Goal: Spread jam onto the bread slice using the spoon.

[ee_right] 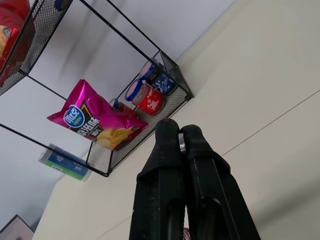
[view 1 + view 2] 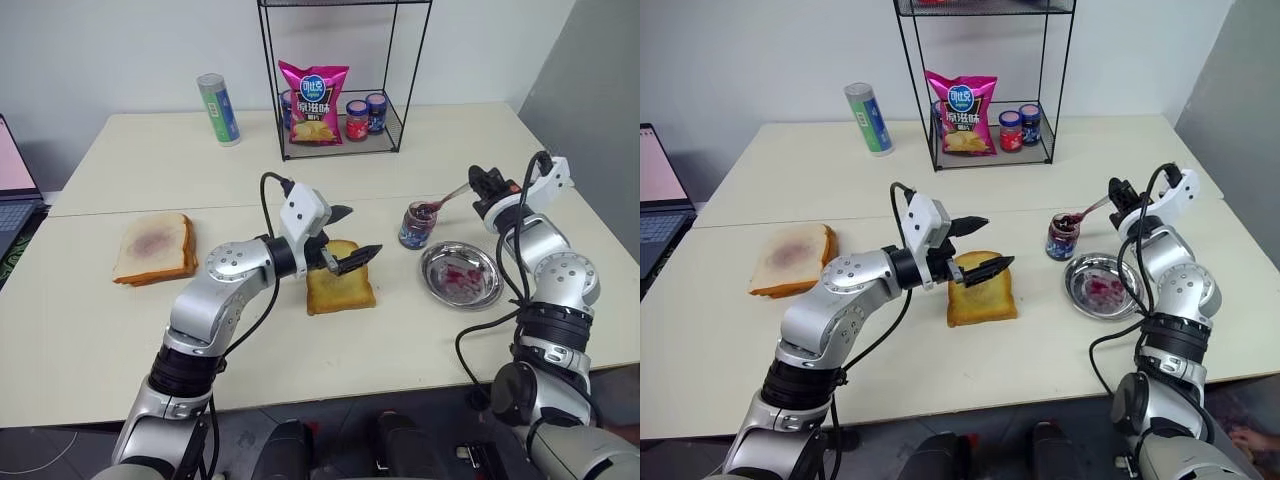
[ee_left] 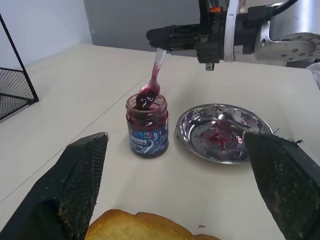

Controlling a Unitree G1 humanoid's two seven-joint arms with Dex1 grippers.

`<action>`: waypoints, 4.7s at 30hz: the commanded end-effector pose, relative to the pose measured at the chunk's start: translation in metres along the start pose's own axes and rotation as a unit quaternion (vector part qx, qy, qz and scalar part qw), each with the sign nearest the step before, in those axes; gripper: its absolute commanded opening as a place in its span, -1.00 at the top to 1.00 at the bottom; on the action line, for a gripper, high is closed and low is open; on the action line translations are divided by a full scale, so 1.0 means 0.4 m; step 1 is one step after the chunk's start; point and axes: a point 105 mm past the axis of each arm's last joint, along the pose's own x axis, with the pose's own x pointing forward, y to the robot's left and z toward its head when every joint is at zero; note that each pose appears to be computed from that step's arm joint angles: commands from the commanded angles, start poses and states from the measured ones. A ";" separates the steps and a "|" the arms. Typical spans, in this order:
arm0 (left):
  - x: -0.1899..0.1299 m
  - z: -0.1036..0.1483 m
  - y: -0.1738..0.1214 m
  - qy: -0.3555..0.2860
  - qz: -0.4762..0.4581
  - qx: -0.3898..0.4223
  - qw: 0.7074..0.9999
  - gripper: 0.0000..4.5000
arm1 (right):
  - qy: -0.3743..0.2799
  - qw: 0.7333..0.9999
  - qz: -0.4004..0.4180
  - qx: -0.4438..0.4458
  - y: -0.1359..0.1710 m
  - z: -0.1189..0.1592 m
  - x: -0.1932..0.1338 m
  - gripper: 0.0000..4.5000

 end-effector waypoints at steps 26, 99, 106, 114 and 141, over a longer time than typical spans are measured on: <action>-0.034 0.070 0.011 -0.041 -0.010 0.010 0.999 -1.00 | -0.047 0.985 0.081 0.143 0.105 0.076 -0.017 0.98; -0.314 -0.059 -0.086 0.116 0.079 -0.065 0.988 -1.00 | 0.218 0.966 0.139 0.022 0.132 -0.398 -0.049 0.98; -0.312 -0.057 -0.077 0.115 0.080 -0.062 0.988 -1.00 | 0.205 0.970 0.126 0.020 0.121 -0.399 -0.037 0.98; -0.308 -0.056 -0.076 0.114 0.080 -0.059 0.989 -1.00 | 0.170 0.979 0.111 0.023 0.126 -0.368 0.006 0.98; -0.306 -0.048 -0.054 0.111 0.087 -0.047 0.989 -1.00 | 0.214 0.965 0.135 0.073 0.196 -0.425 -0.009 0.98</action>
